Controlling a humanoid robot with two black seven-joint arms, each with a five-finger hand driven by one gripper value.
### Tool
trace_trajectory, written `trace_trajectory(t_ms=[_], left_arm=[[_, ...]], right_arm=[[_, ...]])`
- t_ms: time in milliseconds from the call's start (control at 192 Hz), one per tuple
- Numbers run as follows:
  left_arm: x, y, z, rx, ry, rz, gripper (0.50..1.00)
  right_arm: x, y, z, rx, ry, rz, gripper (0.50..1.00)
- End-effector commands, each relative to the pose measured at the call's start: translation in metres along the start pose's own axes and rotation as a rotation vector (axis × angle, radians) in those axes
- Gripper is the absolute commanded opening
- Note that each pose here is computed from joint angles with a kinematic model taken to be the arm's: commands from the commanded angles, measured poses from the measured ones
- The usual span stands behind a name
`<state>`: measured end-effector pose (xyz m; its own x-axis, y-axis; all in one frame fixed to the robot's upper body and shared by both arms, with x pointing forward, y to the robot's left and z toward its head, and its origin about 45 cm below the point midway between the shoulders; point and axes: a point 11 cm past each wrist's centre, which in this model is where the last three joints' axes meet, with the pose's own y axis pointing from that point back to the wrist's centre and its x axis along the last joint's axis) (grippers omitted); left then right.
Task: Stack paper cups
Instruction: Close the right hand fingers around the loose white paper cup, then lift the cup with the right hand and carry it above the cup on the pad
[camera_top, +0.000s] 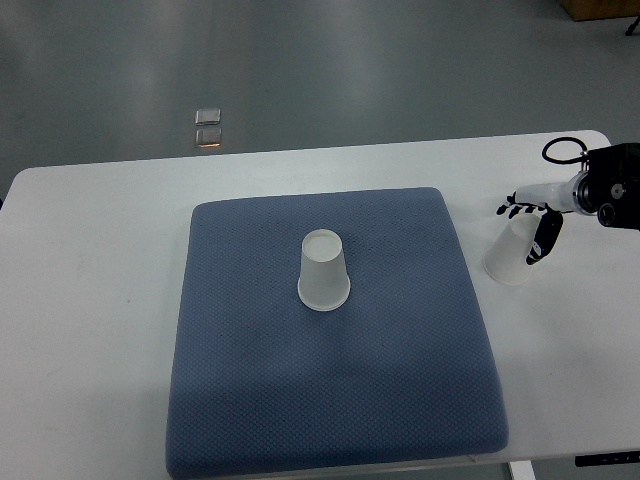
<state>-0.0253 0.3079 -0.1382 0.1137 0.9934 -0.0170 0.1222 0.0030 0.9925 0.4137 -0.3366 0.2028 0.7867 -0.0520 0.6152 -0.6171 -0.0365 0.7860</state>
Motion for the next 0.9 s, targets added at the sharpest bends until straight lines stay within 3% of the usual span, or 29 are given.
trace_trajectory(t_ms=[0,42,203,256,402,511,897], left_arm=[[0.0,0.0,0.0,0.0,0.0,0.0,1.0],[0.0,0.0,0.0,0.0,0.001,0.0,1.0],[0.0,0.0,0.0,0.0,0.001,0.001,1.0],[0.0,0.0,0.0,0.0,0.001,0.001,1.0],[0.0,0.0,-0.001,0.002,0.0,0.001,1.0],[0.0,0.0,0.0,0.0,0.0,0.0,1.0],[-0.001,0.0,0.0,0.0,-0.003,-0.004,1.0]], right_arm=[[0.0,0.0,-0.001,0.001,0.003,-0.002,0.84],[-0.001,0.0,-0.001,0.002,0.004,-0.003,0.819],[-0.001,0.0,0.0,-0.001,0.01,-0.003,0.65],[-0.001,0.0,-0.001,0.0,0.01,-0.006,0.617],[0.003,0.006,0.003,-0.006,0.013,-0.018,0.617],[0.027,0.023,-0.003,0.006,0.027,-0.007,0.617],[0.113,0.14,-0.02,0.003,0.146,0.038,0.619]])
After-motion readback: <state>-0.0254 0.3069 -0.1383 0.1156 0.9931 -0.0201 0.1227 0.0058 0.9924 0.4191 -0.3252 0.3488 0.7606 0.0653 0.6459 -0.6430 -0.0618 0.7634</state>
